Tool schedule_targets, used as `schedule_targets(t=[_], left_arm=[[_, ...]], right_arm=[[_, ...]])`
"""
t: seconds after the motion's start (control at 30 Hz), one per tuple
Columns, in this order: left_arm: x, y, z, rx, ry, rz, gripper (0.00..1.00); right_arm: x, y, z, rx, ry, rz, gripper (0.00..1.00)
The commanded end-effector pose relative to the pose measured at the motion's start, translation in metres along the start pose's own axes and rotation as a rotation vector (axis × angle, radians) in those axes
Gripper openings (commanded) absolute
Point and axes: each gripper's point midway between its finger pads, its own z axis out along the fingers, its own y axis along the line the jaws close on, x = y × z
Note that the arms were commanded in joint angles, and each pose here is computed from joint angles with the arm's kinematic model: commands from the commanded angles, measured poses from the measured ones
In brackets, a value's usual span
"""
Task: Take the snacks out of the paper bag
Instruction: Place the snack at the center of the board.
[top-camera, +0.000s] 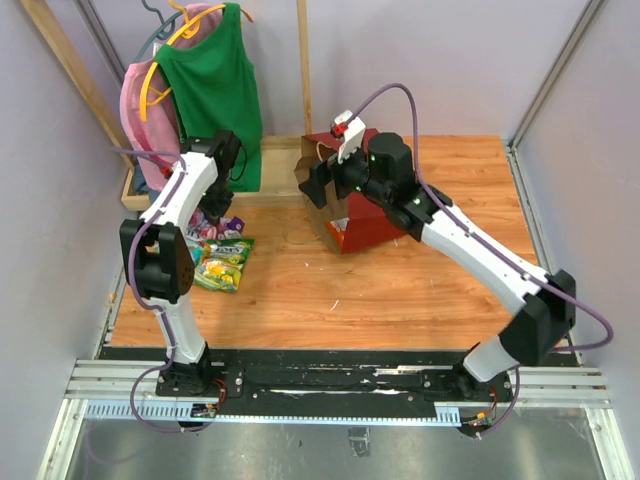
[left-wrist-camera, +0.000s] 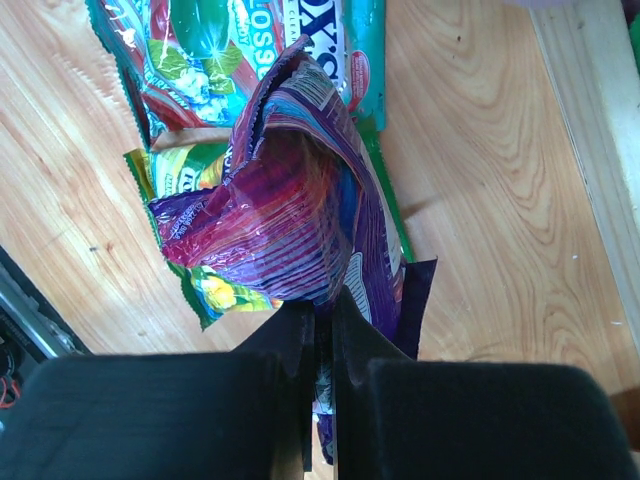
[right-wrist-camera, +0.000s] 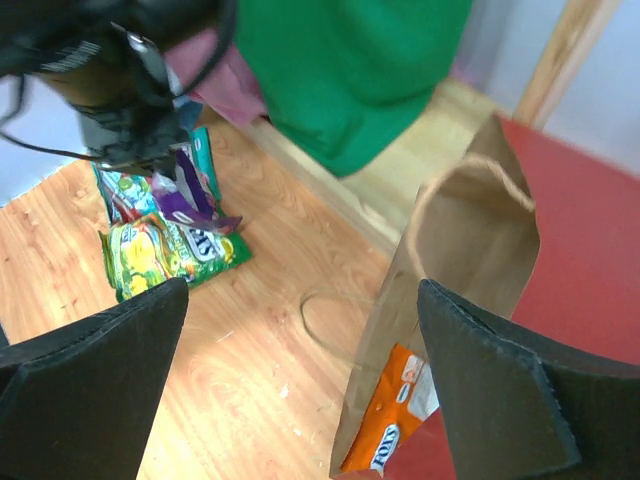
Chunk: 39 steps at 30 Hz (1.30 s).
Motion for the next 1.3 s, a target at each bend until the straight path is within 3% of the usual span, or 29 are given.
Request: schedule_targets(t=[0.0,0.07,0.13,0.2,0.3,0.73,1.27], left_arm=[[-0.017,0.009,-0.011,0.01,-0.048,-0.008,0.01],[-0.015,0.008,-0.013,0.019,-0.038,0.009,0.0],[-0.015,0.008,-0.015,0.03,-0.028,0.019,0.0],[-0.014,0.009,-0.018,0.042,-0.02,0.028,0.0],[-0.014,0.01,-0.025,0.067,-0.007,0.045,0.0],[-0.003,0.01,-0.057,0.26,0.059,0.093,0.01],[-0.01,0.006,-0.066,0.313,0.033,0.106,0.0]], right_arm=[[-0.051,0.017,-0.035,0.123,-0.144,-0.24,1.0],[-0.046,0.041,-0.031,0.024,-0.145,-0.326,0.97],[-0.025,0.079,-0.024,-0.202,-0.095,-0.418,0.96],[-0.004,0.11,-0.019,-0.417,-0.033,-0.432,0.91],[0.017,0.128,-0.004,-0.569,0.003,-0.396,0.86],[0.047,0.143,0.086,-0.663,-0.216,-0.422,0.86],[0.073,0.167,0.133,-0.733,-0.197,-0.378,0.56]])
